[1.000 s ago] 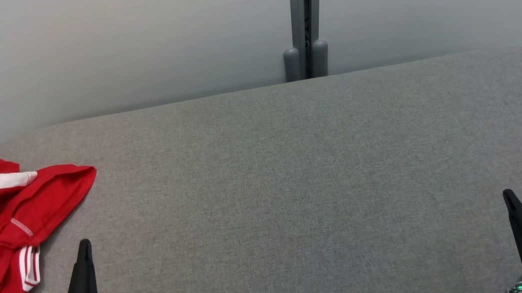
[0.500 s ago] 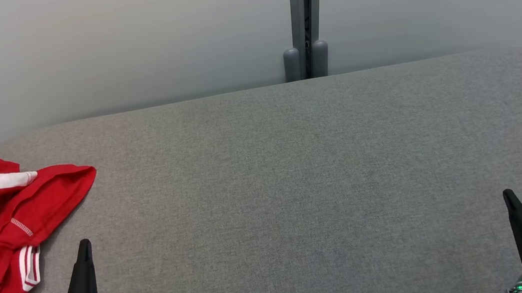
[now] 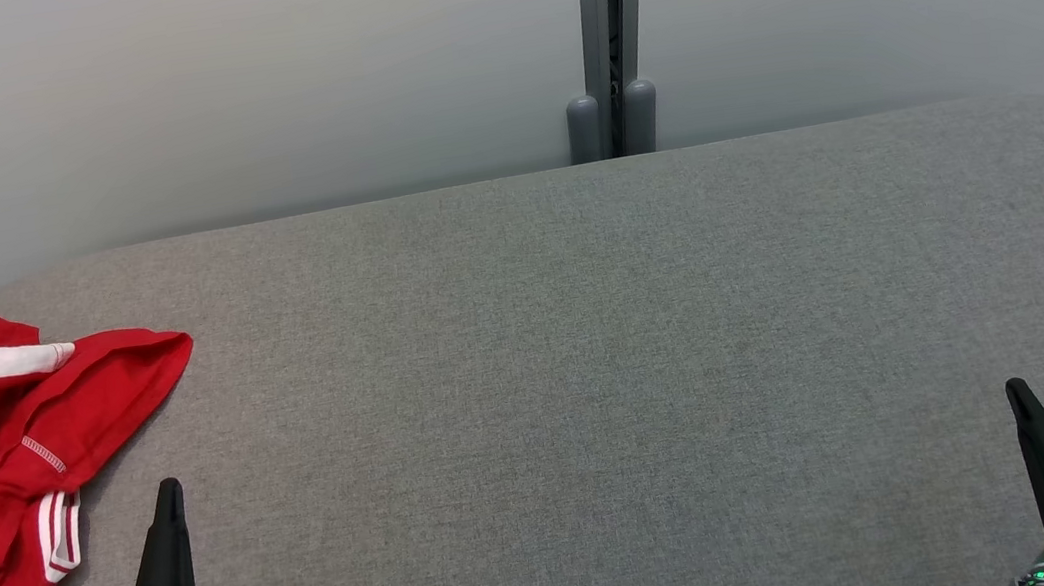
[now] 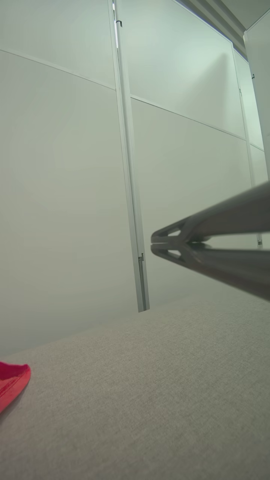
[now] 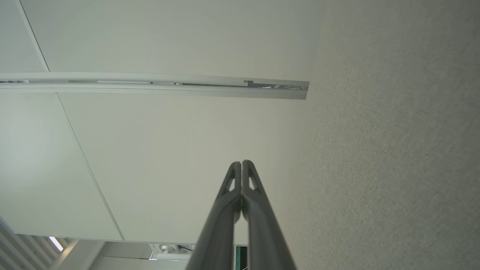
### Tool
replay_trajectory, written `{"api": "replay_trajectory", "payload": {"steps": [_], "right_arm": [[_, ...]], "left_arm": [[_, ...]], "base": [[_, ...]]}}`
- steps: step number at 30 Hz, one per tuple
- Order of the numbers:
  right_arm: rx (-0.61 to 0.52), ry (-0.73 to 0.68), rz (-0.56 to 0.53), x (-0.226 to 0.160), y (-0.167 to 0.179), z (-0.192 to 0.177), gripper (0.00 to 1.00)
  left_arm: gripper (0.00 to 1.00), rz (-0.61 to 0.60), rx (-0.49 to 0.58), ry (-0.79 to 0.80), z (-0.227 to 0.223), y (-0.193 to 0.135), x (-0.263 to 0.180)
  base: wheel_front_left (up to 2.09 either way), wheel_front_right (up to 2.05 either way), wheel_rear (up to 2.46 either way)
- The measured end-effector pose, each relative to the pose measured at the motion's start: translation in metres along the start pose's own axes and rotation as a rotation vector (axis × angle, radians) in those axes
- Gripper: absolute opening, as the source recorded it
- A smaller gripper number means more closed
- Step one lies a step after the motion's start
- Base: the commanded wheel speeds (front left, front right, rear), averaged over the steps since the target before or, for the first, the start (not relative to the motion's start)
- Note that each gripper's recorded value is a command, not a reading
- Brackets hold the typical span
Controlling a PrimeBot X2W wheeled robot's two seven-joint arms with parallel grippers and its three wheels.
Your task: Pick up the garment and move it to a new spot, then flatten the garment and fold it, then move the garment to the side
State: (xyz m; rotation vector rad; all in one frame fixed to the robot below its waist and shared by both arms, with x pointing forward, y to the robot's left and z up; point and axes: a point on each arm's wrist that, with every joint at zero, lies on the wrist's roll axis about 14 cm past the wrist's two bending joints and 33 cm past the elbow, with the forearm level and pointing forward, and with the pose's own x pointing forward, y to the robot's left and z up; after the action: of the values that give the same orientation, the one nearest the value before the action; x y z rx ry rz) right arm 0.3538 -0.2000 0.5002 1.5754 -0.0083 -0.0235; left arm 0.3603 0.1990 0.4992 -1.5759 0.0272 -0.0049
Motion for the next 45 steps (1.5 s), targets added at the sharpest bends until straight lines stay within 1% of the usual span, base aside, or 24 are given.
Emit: {"api": "replay_trajectory", "payload": {"steps": [45], "right_arm": [[0.0,0.0,0.0,0.0,0.0,0.0,0.0]], "left_arm": [[0.0,0.0,0.0,0.0,0.0,0.0,0.0]], "base": [[0.0,0.0,0.0]]}}
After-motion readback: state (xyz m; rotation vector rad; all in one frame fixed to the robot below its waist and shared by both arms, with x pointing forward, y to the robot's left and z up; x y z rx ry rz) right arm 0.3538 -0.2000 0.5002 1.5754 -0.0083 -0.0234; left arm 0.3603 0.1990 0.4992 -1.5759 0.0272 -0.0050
